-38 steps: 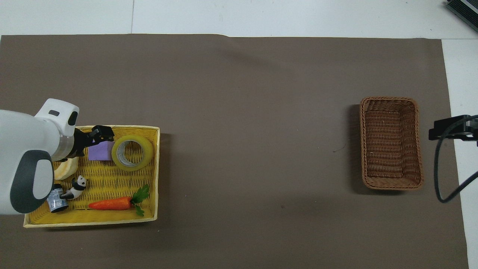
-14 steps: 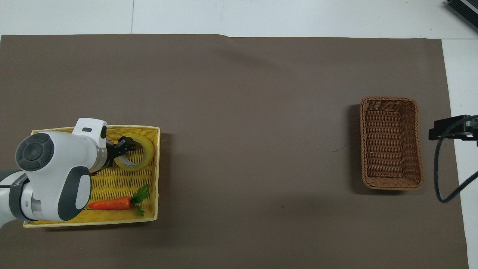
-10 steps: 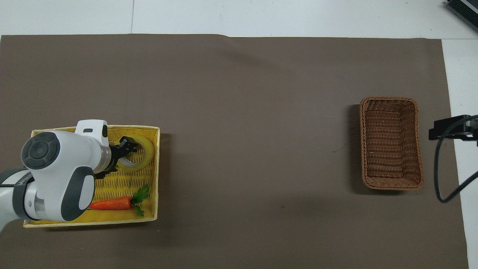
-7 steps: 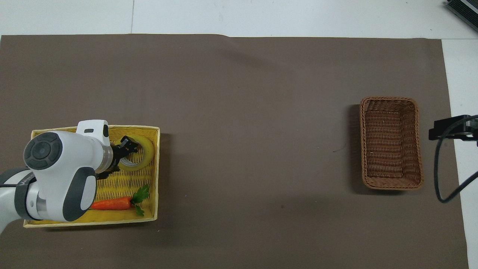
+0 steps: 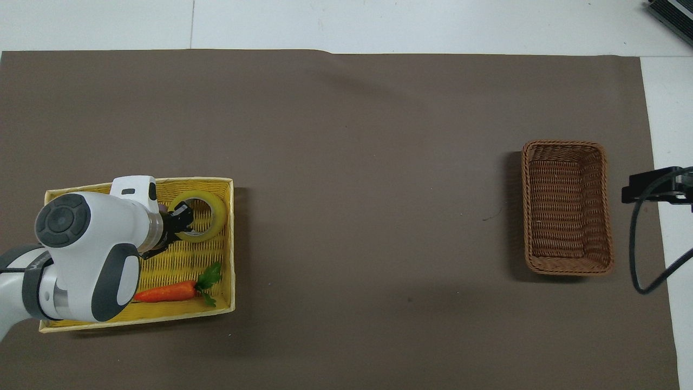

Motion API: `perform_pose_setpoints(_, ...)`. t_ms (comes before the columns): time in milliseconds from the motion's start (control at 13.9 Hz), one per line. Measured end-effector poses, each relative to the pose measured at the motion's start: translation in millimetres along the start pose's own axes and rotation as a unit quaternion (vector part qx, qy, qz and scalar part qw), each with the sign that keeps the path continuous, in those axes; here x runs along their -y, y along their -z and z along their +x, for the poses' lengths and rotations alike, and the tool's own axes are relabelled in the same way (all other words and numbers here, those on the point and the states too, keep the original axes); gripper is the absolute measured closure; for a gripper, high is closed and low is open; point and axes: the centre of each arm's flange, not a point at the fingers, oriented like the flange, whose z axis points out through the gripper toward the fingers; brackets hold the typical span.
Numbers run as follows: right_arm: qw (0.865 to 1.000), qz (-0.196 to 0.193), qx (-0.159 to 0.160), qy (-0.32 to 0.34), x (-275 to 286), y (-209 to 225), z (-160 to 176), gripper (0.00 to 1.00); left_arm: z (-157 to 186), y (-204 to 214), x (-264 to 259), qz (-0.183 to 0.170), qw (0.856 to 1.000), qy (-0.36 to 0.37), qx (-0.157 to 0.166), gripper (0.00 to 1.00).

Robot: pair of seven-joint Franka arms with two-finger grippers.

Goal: Move tape to another basket
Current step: 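Close the left gripper on the rim of the tape roll, then lift the tape roll with the left gripper toward the table center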

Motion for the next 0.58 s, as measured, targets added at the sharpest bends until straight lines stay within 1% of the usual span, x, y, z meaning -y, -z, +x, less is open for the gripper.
perform_pose_setpoints(216, 1.0, 0.0, 0.0, 0.0, 0, 0, 0, 0.0, 7, 18, -10, -0.003, 1.0, -0.005, -0.001, 0.78)
perform_pose_setpoints(431, 1.0, 0.0, 0.0, 0.0, 0, 0, 0, 0.0, 18, 57, -27, 0.0, 1.0, -0.024, 0.003, 0.78)
perform_pose_setpoints(575, 1.0, 0.0, 0.0, 0.0, 0, 0, 0, 0.0, 25, 76, -31, 0.003, 0.999, -0.053, 0.006, 0.78)
